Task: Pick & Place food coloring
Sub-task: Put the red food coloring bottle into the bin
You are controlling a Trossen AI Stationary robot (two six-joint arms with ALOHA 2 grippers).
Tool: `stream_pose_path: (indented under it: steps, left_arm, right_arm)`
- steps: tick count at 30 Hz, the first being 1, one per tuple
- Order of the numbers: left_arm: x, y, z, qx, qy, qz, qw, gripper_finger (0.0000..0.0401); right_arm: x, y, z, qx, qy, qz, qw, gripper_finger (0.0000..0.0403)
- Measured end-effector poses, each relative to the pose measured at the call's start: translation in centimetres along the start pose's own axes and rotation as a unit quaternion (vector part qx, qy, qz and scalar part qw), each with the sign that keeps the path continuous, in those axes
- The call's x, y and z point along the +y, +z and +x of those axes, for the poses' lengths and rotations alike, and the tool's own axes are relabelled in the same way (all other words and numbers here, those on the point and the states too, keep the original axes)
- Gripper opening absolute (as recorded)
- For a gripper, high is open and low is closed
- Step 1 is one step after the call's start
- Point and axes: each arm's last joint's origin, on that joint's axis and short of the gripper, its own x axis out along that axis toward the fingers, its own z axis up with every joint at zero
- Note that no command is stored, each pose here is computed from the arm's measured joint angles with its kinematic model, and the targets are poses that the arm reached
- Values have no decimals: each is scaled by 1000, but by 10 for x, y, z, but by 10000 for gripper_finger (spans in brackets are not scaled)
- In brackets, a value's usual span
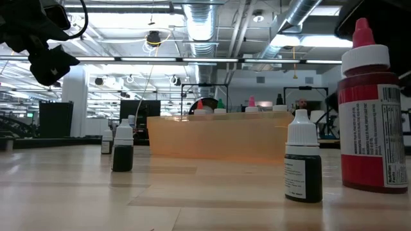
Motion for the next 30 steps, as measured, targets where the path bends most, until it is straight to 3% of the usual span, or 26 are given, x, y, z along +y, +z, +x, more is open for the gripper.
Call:
stream_pose_path:
  steps: [25, 30]
  left_arm:
    - [-1, -1, 0, 21, -25, -7, 999, 206]
    - [-1, -1, 0, 21, -25, -7, 999, 206]
  right_arm:
    - [2, 8, 8, -33, -12, 38, 999, 268]
    - [-2, 10, 9, -35, -17, 72, 997, 266]
